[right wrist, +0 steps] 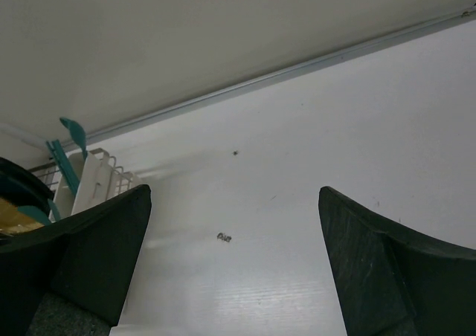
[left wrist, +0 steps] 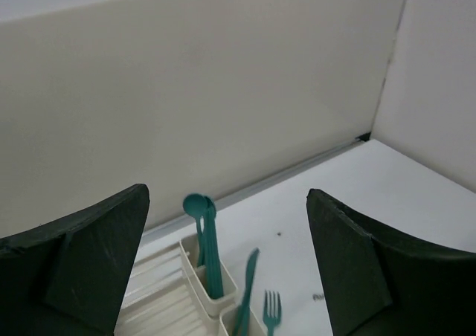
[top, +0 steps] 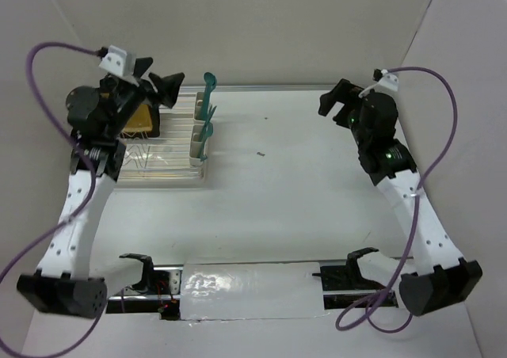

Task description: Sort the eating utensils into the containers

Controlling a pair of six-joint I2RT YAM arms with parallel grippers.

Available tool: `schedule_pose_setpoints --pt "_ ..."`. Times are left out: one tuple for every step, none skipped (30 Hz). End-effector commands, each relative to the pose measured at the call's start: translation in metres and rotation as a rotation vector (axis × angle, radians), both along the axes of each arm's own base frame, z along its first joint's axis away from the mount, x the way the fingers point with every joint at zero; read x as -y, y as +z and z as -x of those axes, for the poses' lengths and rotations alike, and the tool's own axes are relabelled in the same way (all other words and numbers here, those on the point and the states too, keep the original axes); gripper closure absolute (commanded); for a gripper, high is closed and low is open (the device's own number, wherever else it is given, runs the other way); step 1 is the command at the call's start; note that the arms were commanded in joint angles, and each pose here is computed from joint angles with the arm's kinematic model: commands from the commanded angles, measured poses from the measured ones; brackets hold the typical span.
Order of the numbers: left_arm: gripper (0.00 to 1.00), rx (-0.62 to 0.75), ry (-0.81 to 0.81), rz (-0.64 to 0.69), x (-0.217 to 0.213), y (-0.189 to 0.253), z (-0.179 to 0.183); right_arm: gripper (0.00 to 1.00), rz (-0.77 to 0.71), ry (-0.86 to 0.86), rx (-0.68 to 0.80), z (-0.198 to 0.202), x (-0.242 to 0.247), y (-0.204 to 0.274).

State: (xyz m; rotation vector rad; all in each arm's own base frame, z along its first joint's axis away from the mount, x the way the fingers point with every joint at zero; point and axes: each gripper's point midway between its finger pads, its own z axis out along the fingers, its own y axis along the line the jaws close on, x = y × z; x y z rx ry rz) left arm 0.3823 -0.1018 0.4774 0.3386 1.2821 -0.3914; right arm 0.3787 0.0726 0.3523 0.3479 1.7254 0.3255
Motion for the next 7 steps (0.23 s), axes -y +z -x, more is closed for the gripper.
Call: schedule_pose_setpoints --pt "0.00 -0.117 -0.034 -0.060 0.002 -0.040 0.043 0.00 0.007 -0.005 0.011 0.022 0.007 -0.002" --pt "0.00 -0.144 -0.043 -0.060 0.003 -0.051 0.053 0.00 0.002 -0.005 0.024 0.034 0.009 0.001" --pt "0.00 -0.152 -0.049 -0.062 0.003 -0.058 0.063 0.00 -0.009 -0.010 0.016 0.040 0.011 -0.003" --pt "0.00 -0.153 -0.055 -0.063 0.003 -0.069 0.082 0.00 -0.019 0.007 0.017 0.046 0.009 -0.007" --pt "0.00 -0.187 -0.060 -0.051 0.003 -0.080 0.093 0.00 -0.033 0.018 0.032 0.059 0.009 -0.013" --pt "0.00 -0.200 -0.063 -0.044 0.002 -0.087 0.102 0.00 -0.047 0.033 0.063 0.064 0.008 -0.010" --pt "0.00 -0.194 -0.061 -0.027 0.001 -0.092 0.119 0.00 -0.055 0.059 0.081 0.075 0.006 -0.010"
